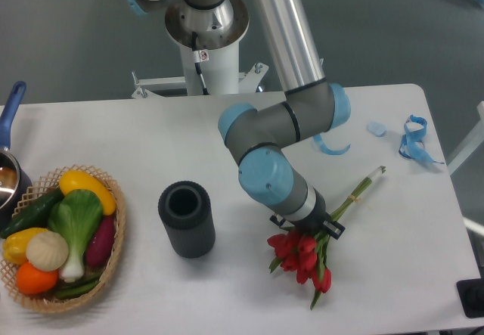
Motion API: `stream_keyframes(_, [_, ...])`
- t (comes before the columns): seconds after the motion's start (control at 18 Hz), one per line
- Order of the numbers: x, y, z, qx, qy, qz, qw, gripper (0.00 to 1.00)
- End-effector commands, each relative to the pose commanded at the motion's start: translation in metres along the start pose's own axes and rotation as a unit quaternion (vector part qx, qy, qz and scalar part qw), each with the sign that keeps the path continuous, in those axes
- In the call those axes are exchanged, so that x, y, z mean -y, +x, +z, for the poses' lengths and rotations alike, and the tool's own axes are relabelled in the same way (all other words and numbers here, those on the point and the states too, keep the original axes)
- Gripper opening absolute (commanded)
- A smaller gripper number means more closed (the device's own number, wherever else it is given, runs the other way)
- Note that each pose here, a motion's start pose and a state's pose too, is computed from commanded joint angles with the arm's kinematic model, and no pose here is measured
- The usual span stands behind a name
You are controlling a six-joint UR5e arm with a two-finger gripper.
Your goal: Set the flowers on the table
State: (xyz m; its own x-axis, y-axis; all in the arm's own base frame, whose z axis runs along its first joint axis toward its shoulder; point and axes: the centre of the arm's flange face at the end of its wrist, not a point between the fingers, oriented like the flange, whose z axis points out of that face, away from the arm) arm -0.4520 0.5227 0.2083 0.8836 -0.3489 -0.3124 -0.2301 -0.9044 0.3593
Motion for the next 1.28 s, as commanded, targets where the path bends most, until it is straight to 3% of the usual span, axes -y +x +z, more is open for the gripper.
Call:
stream_keyframes(0.06, [-0.001,0.000,-0.002,0.001,0.001,0.002,1.0000,0.81])
stream_keyframes(0.11, [-0.004,-0.003,-0.010,0.007,0.005,0.000,1.0000,0.98])
stream_keyframes(0.44, [-0.045,-0.042,-0.090,0.062,0.055,-0.047,0.9955,1.00])
stream_keyframes(0.67, [-0.115,-0.082,-0.131,0.082,0.106,-0.100,0.9859,1.00])
stream_keyframes(0.78, [-0.147,-0.097,-0.138,0.074,0.135,-0.108,0.9822,1.00])
stream_keyframes(1.11, [-0.284,-0.101,-0.149,0.019,0.196,-0.039,0.9796,1.00])
stream_keyframes(1.28, [-0.345,-0.095,-0.142,0.007,0.241,0.036,0.9699,1.00])
